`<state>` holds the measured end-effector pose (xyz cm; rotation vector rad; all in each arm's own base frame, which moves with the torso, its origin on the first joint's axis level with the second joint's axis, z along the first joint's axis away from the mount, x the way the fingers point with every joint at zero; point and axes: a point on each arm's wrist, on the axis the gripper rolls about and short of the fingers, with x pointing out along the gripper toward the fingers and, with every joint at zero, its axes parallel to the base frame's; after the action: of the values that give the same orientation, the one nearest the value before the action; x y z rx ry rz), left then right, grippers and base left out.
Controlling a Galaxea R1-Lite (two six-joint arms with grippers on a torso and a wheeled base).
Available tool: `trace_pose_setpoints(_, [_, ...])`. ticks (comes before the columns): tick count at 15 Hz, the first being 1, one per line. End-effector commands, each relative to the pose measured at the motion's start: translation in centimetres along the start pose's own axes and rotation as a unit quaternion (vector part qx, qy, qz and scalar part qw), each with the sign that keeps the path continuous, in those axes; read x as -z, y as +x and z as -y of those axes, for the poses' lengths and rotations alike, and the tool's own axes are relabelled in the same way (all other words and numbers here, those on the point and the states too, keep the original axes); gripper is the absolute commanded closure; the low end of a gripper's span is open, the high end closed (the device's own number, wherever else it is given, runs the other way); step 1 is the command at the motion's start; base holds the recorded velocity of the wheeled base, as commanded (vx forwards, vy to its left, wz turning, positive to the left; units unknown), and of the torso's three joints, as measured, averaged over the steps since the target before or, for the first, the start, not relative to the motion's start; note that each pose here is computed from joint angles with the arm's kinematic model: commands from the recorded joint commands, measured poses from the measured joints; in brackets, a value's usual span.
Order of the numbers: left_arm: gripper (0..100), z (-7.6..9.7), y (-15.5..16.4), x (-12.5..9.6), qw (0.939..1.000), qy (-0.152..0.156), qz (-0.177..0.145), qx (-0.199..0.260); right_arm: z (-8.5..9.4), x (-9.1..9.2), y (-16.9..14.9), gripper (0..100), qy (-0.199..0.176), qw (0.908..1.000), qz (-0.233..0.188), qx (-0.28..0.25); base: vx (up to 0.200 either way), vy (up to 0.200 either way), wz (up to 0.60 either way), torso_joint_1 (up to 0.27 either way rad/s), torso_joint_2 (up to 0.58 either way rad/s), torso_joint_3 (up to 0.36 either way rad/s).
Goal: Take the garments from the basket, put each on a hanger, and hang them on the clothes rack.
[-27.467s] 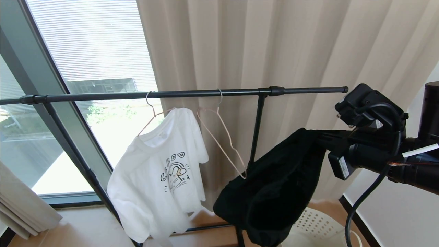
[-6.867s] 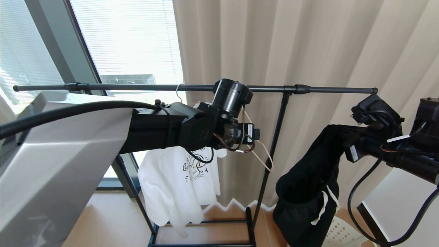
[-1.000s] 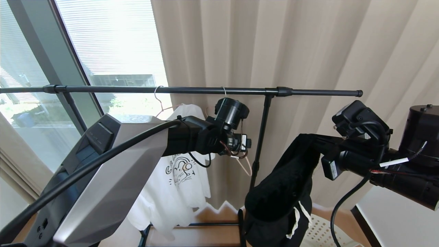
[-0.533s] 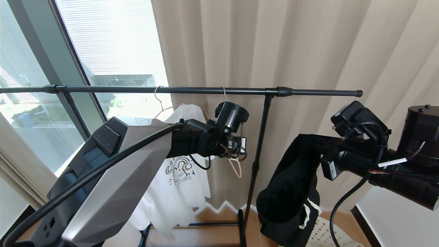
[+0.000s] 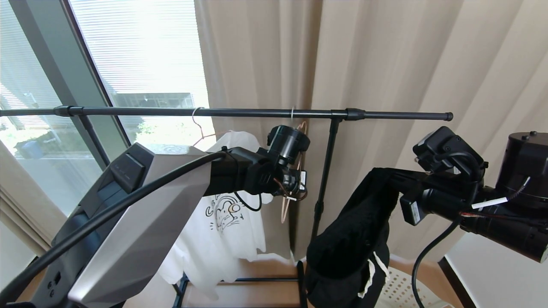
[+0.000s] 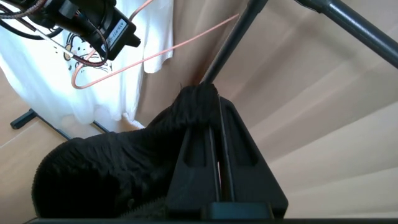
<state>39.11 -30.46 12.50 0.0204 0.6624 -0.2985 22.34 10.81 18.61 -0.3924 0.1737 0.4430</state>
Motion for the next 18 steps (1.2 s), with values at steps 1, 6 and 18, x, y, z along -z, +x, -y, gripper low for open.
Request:
trace_pose_setpoints(1, [100, -0.2, -1.1, -0.8, 0.9999, -0.004, 0.013, -0.003, 0.0, 0.0, 0.0, 100, 0.000, 1.0000, 0.001, 0.000, 0.000, 0.000, 0.00, 0.000, 0.00, 0.000])
trace_pose_setpoints(6, [100, -0.7, -4.0, -1.5, 0.9997, -0.002, 0.021, -0.011, 0.0, 0.0, 0.1, 100, 0.000, 1.0000, 0.000, 0.000, 0.000, 0.000, 0.00, 0.000, 0.00, 0.000])
trace_pose_setpoints(18, [100, -5.7, -14.0, 5.4, 0.9931, 0.116, 0.004, -0.016, 0.0, -0.1, 0.1, 100, -0.001, 1.0000, 0.000, 0.001, 0.000, 0.000, 0.00, 0.000, 0.00, 0.000])
